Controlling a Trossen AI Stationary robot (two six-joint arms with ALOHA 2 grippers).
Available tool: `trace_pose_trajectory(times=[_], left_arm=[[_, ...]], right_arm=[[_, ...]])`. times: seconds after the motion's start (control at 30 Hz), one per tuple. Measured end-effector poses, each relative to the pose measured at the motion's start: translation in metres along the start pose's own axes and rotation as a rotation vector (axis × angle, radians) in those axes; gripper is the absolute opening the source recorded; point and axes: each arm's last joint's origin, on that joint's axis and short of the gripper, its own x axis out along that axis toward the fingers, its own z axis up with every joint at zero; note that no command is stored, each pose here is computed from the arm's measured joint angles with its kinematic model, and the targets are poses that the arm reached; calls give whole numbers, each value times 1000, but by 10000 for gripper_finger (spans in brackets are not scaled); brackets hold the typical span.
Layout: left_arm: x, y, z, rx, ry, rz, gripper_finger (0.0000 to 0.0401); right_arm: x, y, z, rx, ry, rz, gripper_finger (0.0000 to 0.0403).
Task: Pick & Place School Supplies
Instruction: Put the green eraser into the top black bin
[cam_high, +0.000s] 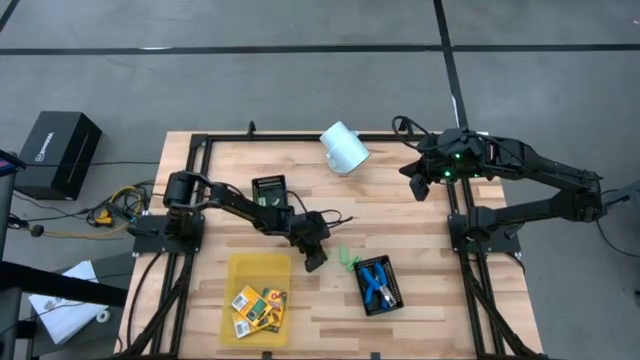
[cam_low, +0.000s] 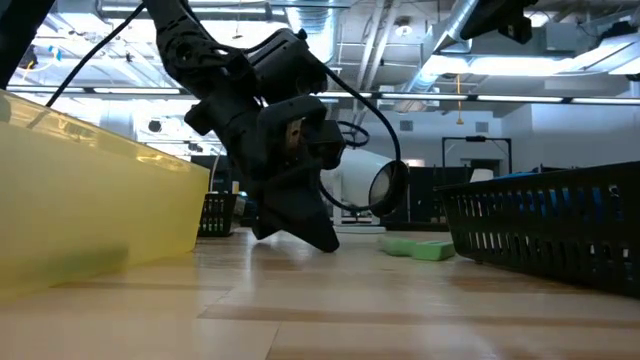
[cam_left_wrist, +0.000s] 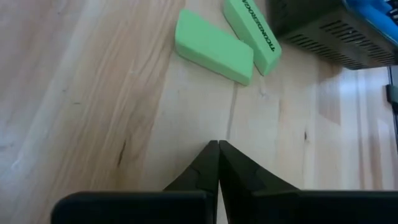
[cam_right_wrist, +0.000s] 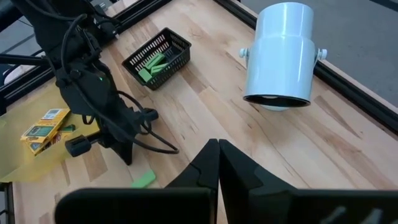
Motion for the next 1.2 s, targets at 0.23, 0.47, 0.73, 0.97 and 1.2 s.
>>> trace_pose_trajectory(times=[0.23, 0.47, 0.73, 0.97, 1.2], left_arm=[[-8, 5, 8, -22, -33, -11, 3], [-29, 4, 32, 1, -229, 0, 3], [-34, 6, 44, 19, -281, -20, 3], [-30, 3, 40, 36, -259, -30, 3], [-28, -3, 39, 49, -259, -45, 3]], right_arm=[[0, 0, 0, 0, -1, 0, 0], [0, 0, 1, 2, -11, 4, 0], [1, -4, 4, 23, -25, -9, 0], [1, -5, 8, 16, -44, 24, 0], [1, -9, 9, 22, -51, 8, 0]])
